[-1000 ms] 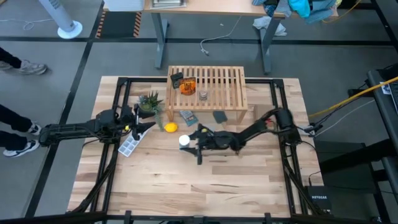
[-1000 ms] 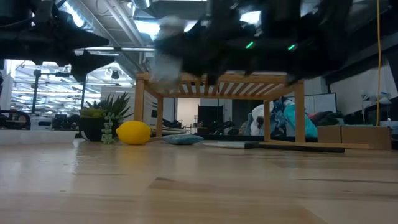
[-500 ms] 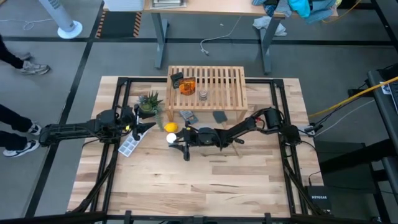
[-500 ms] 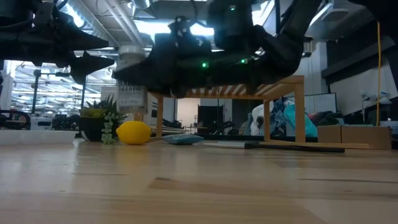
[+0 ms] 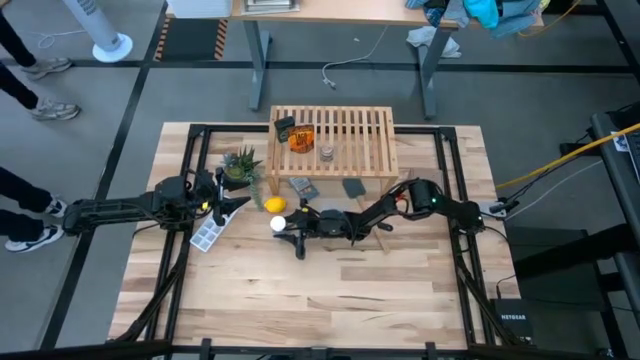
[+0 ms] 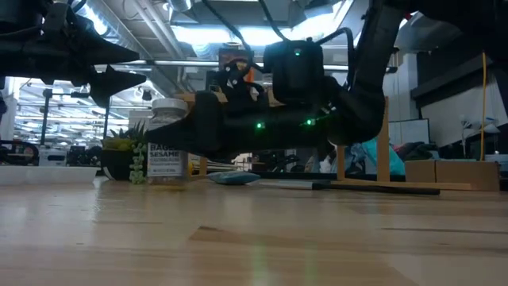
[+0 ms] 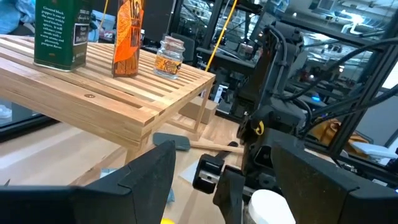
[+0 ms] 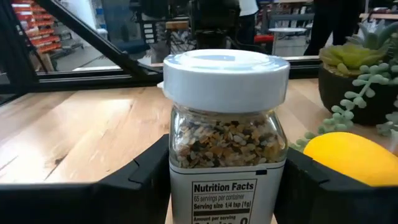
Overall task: Shelf spices
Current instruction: Remove the white seasoning bottle from the shelf
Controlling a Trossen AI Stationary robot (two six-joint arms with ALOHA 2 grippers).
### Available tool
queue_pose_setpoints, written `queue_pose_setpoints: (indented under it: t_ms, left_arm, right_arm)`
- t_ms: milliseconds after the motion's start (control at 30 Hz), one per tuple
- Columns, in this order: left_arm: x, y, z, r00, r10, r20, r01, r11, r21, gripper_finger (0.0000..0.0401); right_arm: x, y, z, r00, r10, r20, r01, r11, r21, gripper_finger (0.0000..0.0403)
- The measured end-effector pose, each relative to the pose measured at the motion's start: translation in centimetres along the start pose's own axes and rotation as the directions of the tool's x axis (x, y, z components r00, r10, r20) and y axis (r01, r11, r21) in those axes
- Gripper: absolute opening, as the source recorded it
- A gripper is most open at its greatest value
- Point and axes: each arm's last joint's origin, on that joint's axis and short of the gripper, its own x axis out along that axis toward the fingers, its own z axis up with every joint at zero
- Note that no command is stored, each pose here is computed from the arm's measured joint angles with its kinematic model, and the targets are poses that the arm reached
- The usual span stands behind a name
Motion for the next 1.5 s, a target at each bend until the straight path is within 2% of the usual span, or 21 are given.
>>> queue_pose_setpoints:
  t_ms: [200, 367, 533, 667, 733, 967, 1200, 1367, 1500]
  left_arm:
    - [0.0, 0.0, 0.0, 1.0, 0.001, -0.002, -0.001, 1.0, 0.0, 0.0258]
    - [0.0, 0.0, 0.0, 1.0, 0.001, -0.004, -0.001, 1.0, 0.0, 0.0258]
    - [0.0, 0.0, 0.0, 1.0, 0.001, -0.005, -0.001, 1.0, 0.0, 0.0258]
    - [0.0, 0.0, 0.0, 1.0, 0.0, -0.005, 0.0, 1.0, -0.016, 0.0258]
    - [0.0, 0.0, 0.0, 1.0, -0.002, -0.006, 0.001, 1.0, -0.02, 0.0258]
    - [0.0, 0.0, -0.1, 1.0, -0.002, -0.006, 0.002, 1.0, -0.019, 0.0258]
    - [0.0, 0.1, -0.4, 0.999, 0.009, -0.042, -0.01, 1.0, -0.027, 0.0258]
    - [0.0, 0.2, -0.6, 0.998, 0.016, -0.064, -0.019, 0.999, -0.046, 0.0258]
    - [0.0, 0.2, -0.7, 0.997, 0.018, -0.071, -0.019, 1.0, -0.014, 0.0258]
  right_arm:
    - [0.7, 0.1, -0.3, 1.0, 0.001, -0.015, -0.001, 1.0, -0.014, 0.021]
    - [1.3, 0.2, -0.1, 0.999, 0.001, -0.053, -0.002, 1.0, -0.018, 0.024]
    - [2.4, 0.3, 0.1, 0.991, -0.004, -0.131, 0.001, 1.0, -0.025, 0.0264]
    - [3.2, 0.3, -0.1, 0.965, -0.015, -0.262, 0.005, 0.999, -0.039, 0.0272]
    - [3.7, 0.4, 0.2, 0.957, -0.017, -0.289, 0.005, 0.999, -0.042, 0.0275]
    - [4.9, 0.7, 2.0, 0.968, -0.004, -0.252, -0.006, 0.999, -0.036, 0.0275]
    - [5.3, 1.1, 2.5, 0.962, 0.112, -0.25, -0.121, 0.992, -0.019, 0.0276]
    - [5.3, 1.0, 2.6, 0.965, 0.085, -0.246, -0.101, 0.994, -0.051, 0.0276]
    - [5.3, 0.9, 2.9, 0.97, 0.045, -0.238, -0.072, 0.992, -0.105, 0.0276]
